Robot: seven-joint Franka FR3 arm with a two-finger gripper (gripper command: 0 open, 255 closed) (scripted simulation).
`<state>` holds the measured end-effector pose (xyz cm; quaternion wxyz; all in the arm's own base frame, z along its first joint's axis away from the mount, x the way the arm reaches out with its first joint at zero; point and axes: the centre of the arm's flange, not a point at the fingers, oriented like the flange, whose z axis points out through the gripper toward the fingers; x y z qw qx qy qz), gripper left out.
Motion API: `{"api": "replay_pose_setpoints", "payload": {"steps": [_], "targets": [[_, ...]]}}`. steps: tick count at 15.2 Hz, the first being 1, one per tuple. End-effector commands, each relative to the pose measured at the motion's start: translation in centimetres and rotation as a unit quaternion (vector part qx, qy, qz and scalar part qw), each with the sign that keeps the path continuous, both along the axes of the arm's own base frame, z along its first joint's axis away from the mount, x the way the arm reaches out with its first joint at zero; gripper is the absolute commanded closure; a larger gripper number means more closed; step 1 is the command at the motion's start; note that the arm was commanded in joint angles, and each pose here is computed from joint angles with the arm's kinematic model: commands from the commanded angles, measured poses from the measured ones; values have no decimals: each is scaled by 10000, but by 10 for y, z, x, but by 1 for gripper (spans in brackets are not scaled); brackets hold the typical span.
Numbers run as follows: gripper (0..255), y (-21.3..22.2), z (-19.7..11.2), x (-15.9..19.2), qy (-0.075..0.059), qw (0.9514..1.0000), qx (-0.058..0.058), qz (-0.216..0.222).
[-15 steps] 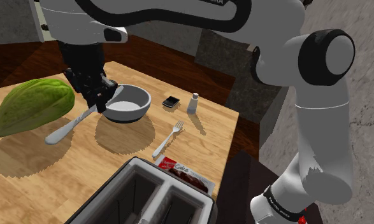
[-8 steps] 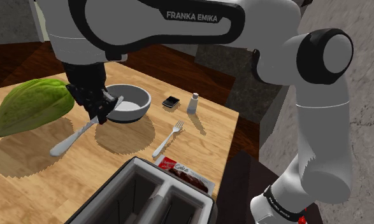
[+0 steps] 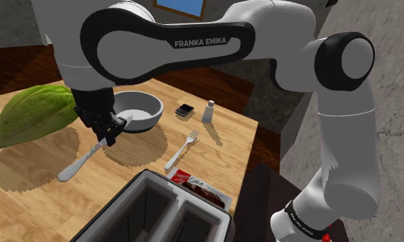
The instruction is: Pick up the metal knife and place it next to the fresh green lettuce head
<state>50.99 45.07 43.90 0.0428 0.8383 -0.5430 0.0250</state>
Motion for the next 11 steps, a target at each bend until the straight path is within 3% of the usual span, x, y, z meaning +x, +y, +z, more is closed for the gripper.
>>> {"api": "replay_pose_setpoints", "payload": {"steps": [1,11], "targets": [[255,-2,-11,0,-1,10000,1,0],[255,-2,-64,0,-1,10000,1,0]]}}
